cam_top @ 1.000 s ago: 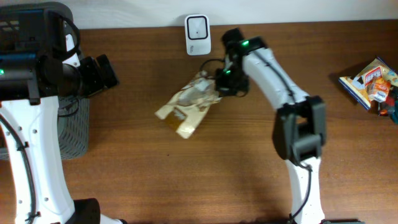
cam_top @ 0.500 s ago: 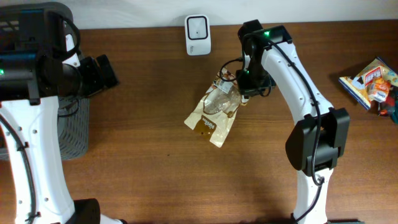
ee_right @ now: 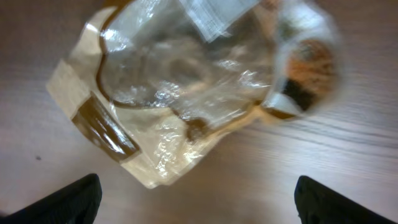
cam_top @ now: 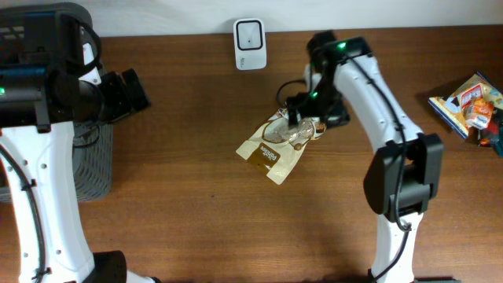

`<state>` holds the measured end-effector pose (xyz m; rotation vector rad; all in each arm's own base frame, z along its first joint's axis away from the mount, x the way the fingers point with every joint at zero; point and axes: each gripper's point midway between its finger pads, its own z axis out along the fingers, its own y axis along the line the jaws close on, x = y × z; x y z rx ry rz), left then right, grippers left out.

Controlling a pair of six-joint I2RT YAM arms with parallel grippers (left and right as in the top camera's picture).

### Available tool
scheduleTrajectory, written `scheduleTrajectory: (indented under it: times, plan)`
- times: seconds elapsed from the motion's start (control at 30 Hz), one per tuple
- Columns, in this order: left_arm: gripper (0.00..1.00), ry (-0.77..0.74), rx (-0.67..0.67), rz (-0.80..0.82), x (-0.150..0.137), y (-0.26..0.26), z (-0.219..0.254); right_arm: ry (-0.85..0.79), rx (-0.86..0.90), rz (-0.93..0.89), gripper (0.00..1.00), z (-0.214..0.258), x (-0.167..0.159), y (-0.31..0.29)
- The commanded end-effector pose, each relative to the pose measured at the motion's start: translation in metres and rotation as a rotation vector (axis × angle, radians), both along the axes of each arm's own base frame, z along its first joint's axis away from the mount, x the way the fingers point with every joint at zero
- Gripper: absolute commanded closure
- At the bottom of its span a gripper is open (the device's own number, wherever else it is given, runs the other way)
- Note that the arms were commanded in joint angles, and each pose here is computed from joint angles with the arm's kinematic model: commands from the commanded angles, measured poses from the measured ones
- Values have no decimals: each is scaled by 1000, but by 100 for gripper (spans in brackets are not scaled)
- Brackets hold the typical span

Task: Scan the item barcode

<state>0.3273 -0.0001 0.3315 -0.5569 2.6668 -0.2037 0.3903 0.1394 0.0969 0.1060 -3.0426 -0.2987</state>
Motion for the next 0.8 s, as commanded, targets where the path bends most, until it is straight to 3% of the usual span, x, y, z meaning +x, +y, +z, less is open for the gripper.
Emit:
scheduleTrajectory:
  times: [0.0,0.3,0.53,0.63,0.77]
  plan:
    - [1,-4,-1,7,-1,-1,2,62,25,-92,1,-21,-21,30]
    - [1,-4,-1,7,-1,-1,2,60,13,-304,1,-84,-24,37]
    - [1,-4,-1,7,-1,-1,2,-13,-109,-307,0,-113,-23,12]
    - [1,-4,-1,7,-1,-1,2,-22,-115,-307,21,-113,-22,11]
    - [1,-4,-1,7,-1,-1,2,-28,-113,-270,42,-110,-21,11]
